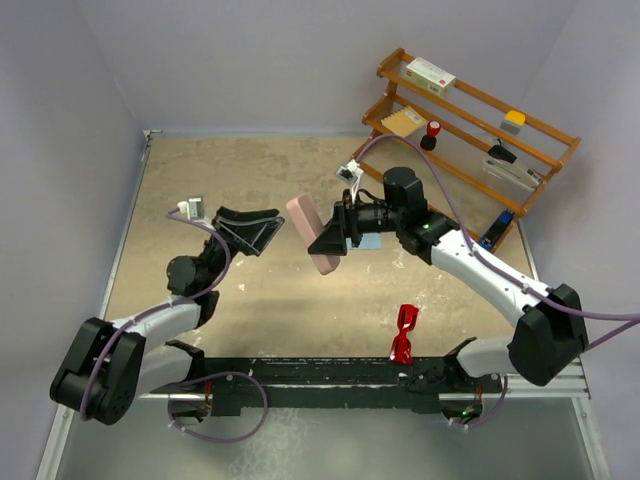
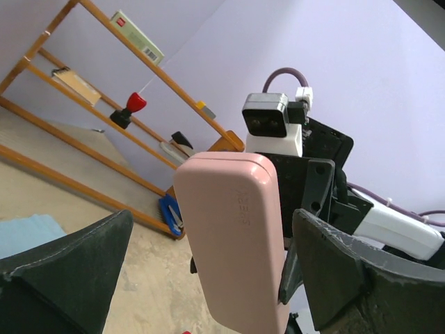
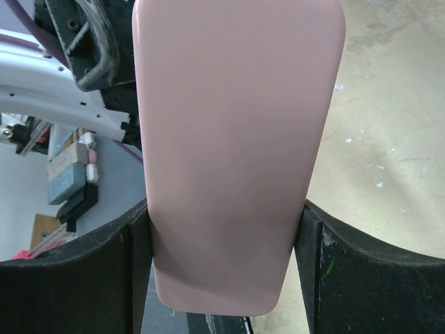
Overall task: Organize the sunglasses
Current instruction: Open the sunglasses case.
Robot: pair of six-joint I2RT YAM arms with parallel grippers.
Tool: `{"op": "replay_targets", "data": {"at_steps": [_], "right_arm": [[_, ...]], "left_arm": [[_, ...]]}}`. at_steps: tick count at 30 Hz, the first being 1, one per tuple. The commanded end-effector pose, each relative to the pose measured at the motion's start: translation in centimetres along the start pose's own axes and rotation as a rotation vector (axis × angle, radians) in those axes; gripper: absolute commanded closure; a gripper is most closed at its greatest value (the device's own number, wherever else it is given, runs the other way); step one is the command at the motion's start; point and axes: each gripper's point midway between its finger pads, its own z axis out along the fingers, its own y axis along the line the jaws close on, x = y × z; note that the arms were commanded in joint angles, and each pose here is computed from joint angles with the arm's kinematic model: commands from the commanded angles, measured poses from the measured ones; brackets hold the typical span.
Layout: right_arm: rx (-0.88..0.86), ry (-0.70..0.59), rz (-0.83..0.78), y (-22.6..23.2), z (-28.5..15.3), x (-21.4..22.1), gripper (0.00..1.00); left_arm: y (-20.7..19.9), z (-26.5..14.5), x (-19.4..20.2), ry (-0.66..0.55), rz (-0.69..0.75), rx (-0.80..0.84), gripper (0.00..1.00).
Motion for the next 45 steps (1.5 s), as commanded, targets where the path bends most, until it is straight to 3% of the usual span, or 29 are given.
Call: {"op": "replay_targets", "data": {"at_steps": [1, 11, 23, 32, 37, 45], "right_arm": [[-0.136, -0.068, -0.075, 3.3, 0.0, -3.8, 1.0], [-0.282, -0.073, -0.065, 6.6, -0.2, -6.2, 1.0], [-0.333, -0.048, -0.06, 8.3, -0.2, -6.4, 1.0], [-0.346, -0.019, -0.055, 8.4, 0.5, -5.8, 1.0], [-0.352, -0.007, -0.058, 8.5, 0.6, -5.7, 1.0], [-0.4, 0.038, -0.057, 9.3, 0.0, -5.0, 1.0]], "left_arm": [[-3.5, 0.5, -0.3, 0.007, 0.001, 0.152, 0.06], [-6.2, 2.2, -0.5, 0.045, 0.001, 0.256, 0.06], [-8.7, 3.0, -1.0, 0.051, -0.015, 0.358, 0.05], [-8.9, 3.8, 0.2, 0.107, 0.011, 0.344, 0.06], [-9.0, 3.9, 0.4, 0.126, 0.021, 0.345, 0.13], [-8.9, 3.5, 0.9, 0.146, 0.039, 0.351, 0.1]]}}
